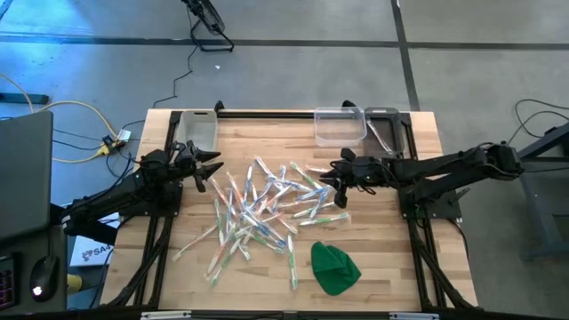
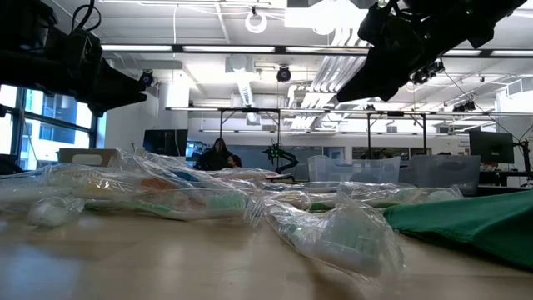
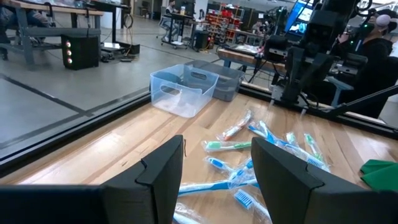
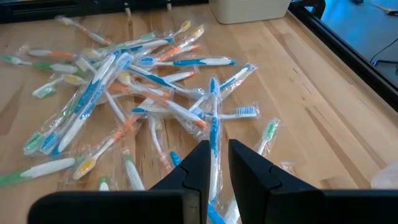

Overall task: Pick & Place Toothbrushes
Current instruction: Put the blue toothbrush into the transparent bin

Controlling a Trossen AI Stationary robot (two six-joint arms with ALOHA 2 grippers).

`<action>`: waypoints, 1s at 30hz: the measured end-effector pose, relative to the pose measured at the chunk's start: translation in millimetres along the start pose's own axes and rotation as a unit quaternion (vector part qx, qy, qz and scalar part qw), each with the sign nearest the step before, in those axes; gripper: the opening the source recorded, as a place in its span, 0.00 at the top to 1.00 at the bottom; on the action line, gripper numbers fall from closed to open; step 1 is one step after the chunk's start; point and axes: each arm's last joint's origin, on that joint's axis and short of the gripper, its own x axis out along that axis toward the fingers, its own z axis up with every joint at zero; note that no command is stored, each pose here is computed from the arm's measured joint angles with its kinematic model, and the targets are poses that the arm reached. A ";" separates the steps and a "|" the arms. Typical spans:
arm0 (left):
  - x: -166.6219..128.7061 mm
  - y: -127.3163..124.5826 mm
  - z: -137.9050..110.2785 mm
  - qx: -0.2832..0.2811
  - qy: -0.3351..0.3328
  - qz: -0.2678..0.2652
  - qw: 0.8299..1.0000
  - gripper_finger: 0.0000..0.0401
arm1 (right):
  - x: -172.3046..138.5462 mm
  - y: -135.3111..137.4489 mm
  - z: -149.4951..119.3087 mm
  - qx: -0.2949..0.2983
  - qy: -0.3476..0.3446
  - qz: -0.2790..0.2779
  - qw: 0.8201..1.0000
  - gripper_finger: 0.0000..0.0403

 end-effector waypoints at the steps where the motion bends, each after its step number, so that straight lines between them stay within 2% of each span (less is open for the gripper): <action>1: 0.0 0.0 0.0 0.000 0.000 0.000 1.000 0.53 | 0.0 0.0 0.0 0.000 0.000 0.000 1.000 0.88; 5: 0.0 0.0 -0.2 0.000 0.001 0.000 1.000 0.53 | 0.0 -0.1 0.0 -0.001 0.000 -0.003 1.000 0.88; 9: 0.0 0.0 -0.2 0.000 0.001 0.000 1.000 0.53 | 0.0 -1.6 0.2 -0.012 -0.003 -0.029 0.999 0.88; 17: 0.0 0.0 -0.4 -0.014 0.002 0.000 1.000 0.53 | -0.1 -1.5 -0.1 -0.014 -0.003 -0.030 0.999 0.88; 24: 0.0 0.1 -0.5 -0.026 0.003 0.000 1.000 0.53 | -0.1 -1.6 0.0 -0.061 -0.002 -0.031 0.998 0.88; 30: 0.0 0.1 -0.5 -0.026 0.003 0.000 1.000 0.53 | -0.1 -2.6 0.1 -0.066 -0.003 -0.048 0.997 0.88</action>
